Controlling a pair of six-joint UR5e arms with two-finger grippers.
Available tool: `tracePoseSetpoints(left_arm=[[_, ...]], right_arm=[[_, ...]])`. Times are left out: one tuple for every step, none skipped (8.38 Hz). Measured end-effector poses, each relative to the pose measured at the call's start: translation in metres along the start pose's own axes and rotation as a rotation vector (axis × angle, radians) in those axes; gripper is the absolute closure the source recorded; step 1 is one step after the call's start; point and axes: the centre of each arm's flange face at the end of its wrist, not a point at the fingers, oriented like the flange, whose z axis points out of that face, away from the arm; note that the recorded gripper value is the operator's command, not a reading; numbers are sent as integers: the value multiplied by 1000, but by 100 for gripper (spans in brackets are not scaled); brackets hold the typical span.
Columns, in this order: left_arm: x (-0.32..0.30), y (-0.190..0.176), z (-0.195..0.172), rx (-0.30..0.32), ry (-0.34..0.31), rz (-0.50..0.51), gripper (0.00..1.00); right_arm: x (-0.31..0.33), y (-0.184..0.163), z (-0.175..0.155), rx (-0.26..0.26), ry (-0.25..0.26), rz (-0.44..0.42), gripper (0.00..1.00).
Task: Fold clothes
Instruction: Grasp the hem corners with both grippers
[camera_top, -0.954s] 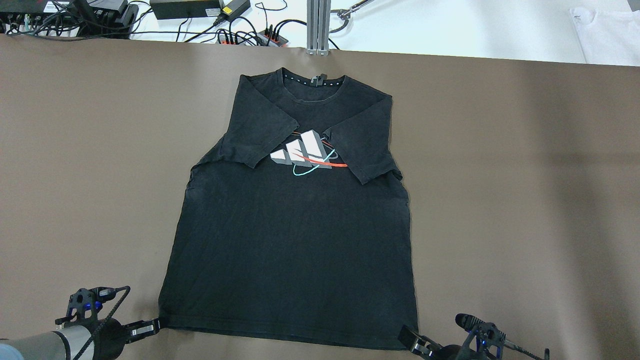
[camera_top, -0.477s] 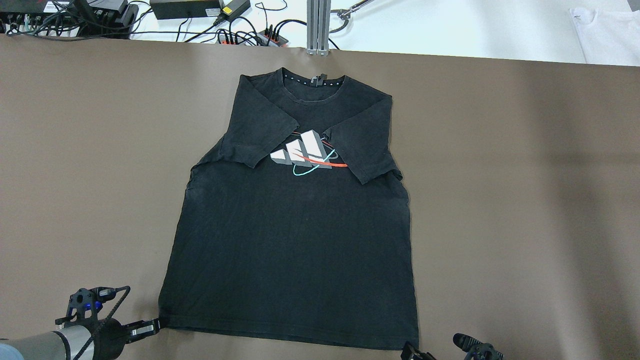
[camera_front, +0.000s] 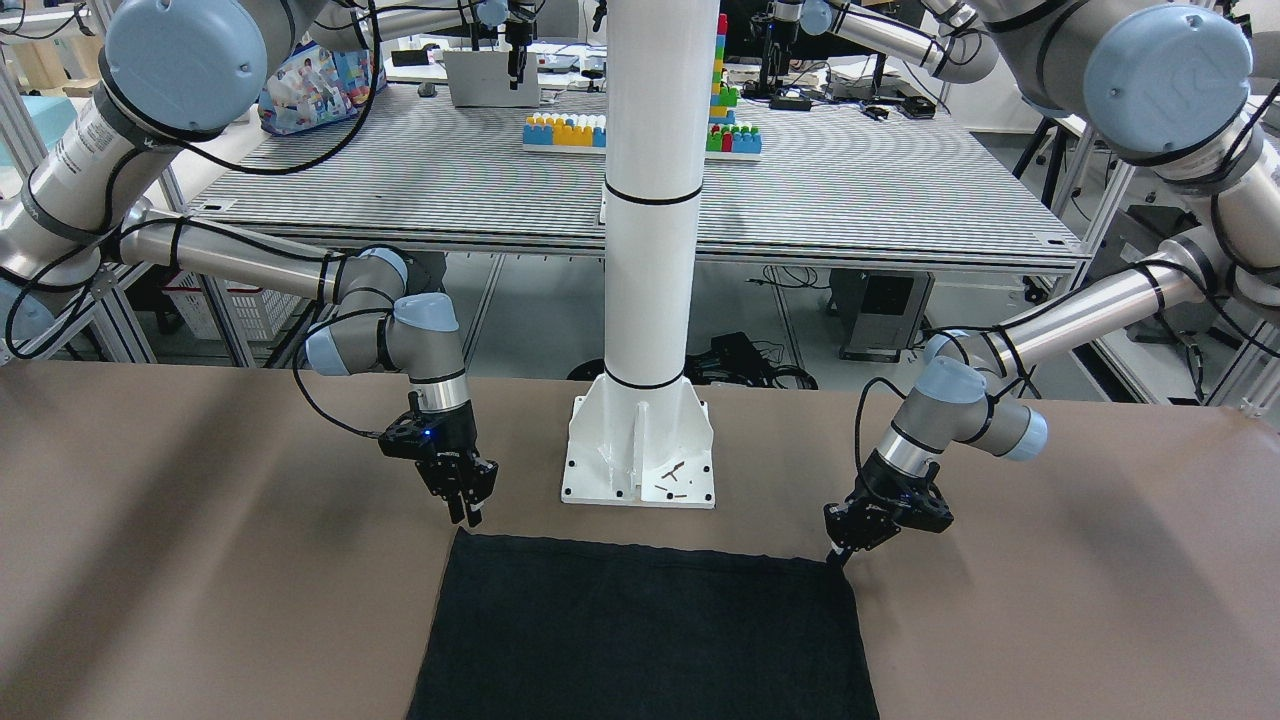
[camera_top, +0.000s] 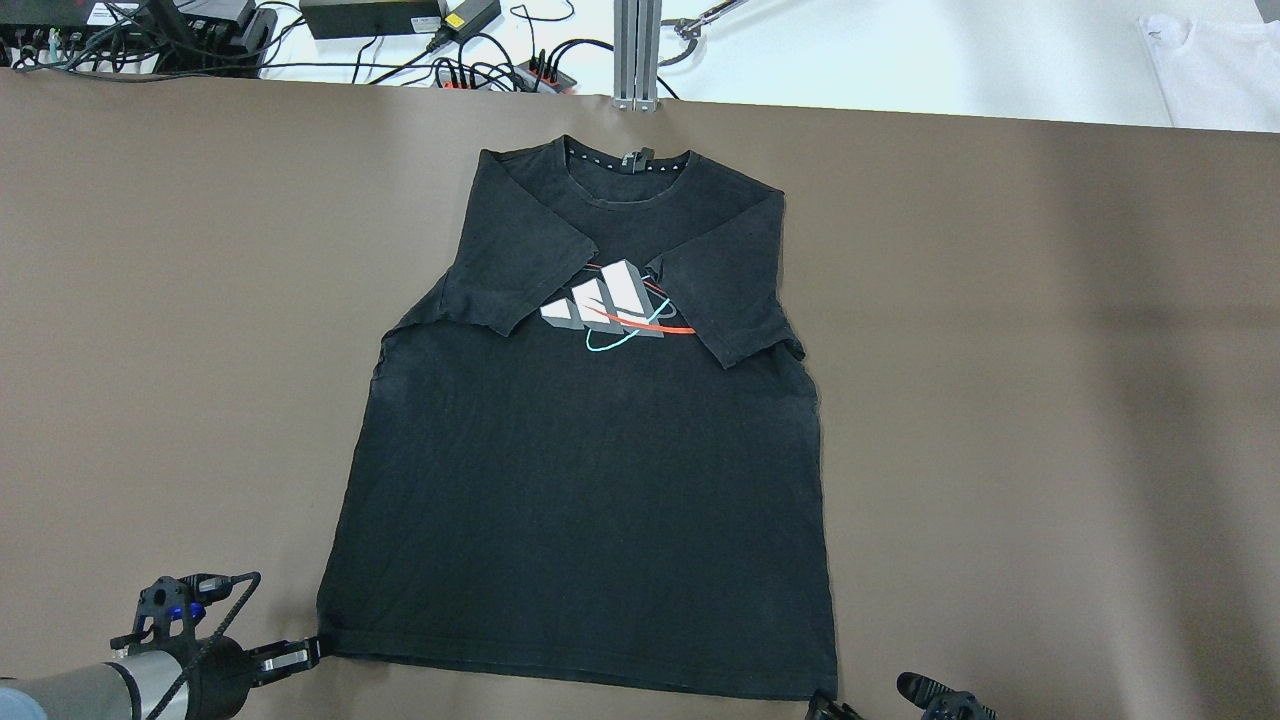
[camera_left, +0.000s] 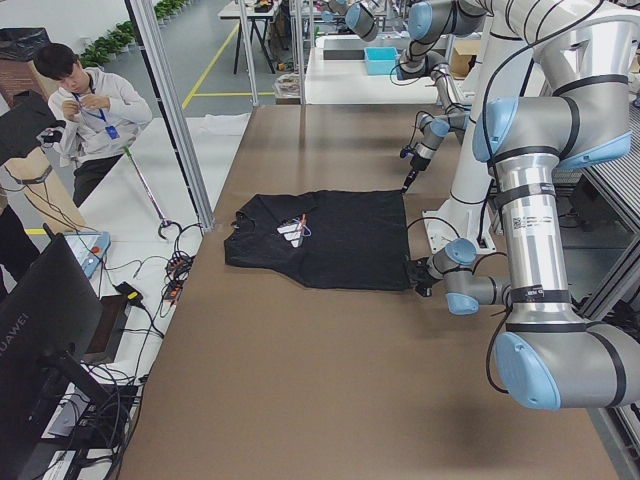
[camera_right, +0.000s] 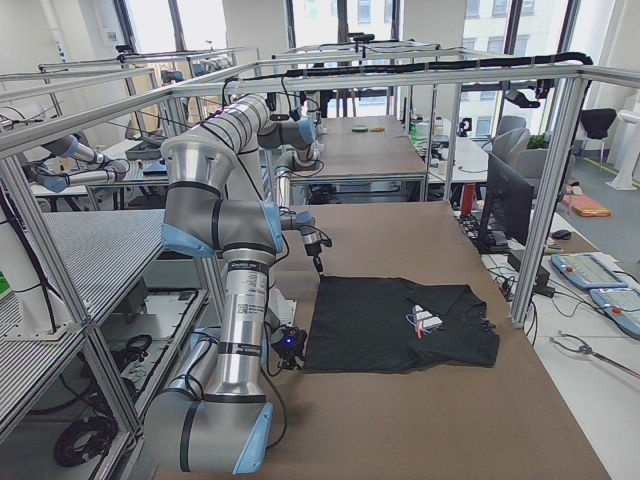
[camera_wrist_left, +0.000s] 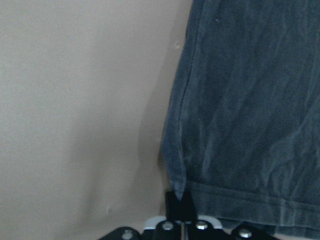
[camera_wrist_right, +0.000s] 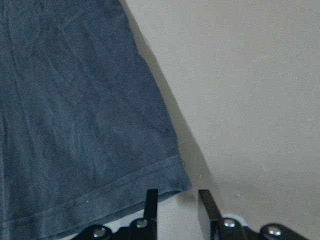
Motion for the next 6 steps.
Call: tracePoseSetpoints(left_arm=[[0, 0, 0, 0, 0, 1, 100], [-1, 0, 0, 0, -1, 1, 100], [-1, 0, 0, 0, -1, 2, 100], [-1, 0, 0, 1, -2, 2, 100], [-1, 0, 0, 1, -3, 3, 100], [-2, 0, 0, 1, -3, 4, 100]], right_arm=[[2, -1, 3, 3, 6, -14, 55], [2, -1, 5, 6, 8, -41, 68], [2, -2, 5, 9, 8, -59, 80], [2, -3, 6, 11, 7, -65, 83], [1, -5, 6, 14, 6, -66, 81], [0, -7, 7, 17, 6, -64, 73]])
